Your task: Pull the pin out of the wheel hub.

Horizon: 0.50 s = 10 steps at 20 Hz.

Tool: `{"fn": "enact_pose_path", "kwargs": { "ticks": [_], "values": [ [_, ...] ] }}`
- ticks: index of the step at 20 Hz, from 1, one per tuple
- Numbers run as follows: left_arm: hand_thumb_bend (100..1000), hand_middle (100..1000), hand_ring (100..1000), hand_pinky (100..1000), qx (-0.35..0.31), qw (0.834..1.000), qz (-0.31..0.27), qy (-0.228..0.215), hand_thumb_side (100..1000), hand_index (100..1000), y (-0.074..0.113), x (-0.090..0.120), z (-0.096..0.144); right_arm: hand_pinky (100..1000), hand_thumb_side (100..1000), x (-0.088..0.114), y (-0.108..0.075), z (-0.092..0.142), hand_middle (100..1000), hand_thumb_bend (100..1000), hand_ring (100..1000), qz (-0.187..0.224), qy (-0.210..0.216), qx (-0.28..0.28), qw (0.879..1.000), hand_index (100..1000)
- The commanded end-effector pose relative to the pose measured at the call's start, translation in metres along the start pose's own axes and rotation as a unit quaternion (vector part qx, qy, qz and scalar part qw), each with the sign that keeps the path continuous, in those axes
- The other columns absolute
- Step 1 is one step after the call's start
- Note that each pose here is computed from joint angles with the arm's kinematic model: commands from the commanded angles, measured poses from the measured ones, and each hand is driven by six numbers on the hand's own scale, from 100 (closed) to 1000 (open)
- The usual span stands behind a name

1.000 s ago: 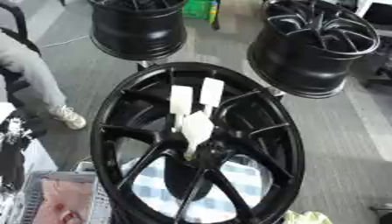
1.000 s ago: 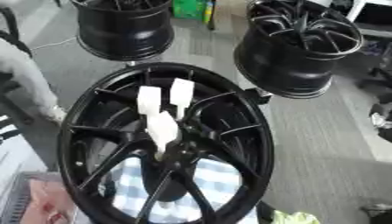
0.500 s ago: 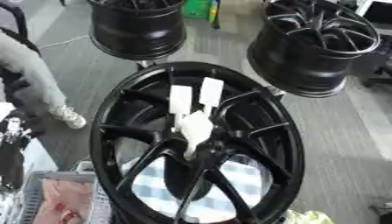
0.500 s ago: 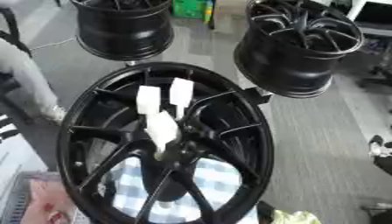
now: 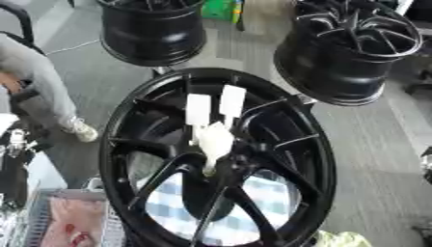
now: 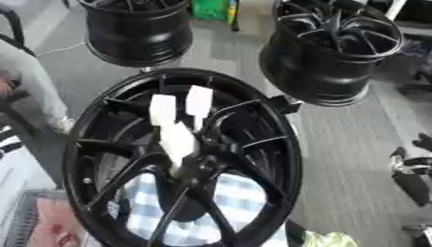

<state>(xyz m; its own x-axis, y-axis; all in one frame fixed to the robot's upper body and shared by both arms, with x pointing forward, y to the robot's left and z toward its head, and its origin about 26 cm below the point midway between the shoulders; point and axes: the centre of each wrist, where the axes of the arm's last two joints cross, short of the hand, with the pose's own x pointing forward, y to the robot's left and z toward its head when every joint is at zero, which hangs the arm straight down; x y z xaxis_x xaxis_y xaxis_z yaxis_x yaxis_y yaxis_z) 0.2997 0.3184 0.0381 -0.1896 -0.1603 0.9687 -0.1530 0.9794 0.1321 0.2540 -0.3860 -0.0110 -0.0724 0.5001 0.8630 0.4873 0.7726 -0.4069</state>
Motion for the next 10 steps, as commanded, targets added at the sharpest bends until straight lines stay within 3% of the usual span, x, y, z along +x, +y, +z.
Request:
{"fn": "enact_pose_path", "kwargs": {
  "ticks": [1, 5, 10],
  "values": [
    [100, 797, 816, 743, -0.001, 1.000, 0.000, -0.020, 845, 860, 0.000, 0.010, -0.006, 522, 519, 0.021, 0.016, 0.005, 760, 100, 572, -0.053, -0.042, -0.025, 0.997, 900],
    [100, 797, 816, 742, -0.004, 1.000, 0.000, -0.024, 843, 860, -0.001, 0.012, -0.007, 443, 524, 0.042, 0.047, 0.029, 727, 100, 516, -0.121, -0.070, -0.044, 0.989, 881],
    [100, 797, 817, 742, -0.009, 1.000, -0.001, -0.027, 842, 860, -0.003, 0.014, -0.008, 452, 523, 0.056, 0.085, 0.062, 684, 100, 513, -0.194, -0.075, -0.057, 0.976, 856]
  ]
}}
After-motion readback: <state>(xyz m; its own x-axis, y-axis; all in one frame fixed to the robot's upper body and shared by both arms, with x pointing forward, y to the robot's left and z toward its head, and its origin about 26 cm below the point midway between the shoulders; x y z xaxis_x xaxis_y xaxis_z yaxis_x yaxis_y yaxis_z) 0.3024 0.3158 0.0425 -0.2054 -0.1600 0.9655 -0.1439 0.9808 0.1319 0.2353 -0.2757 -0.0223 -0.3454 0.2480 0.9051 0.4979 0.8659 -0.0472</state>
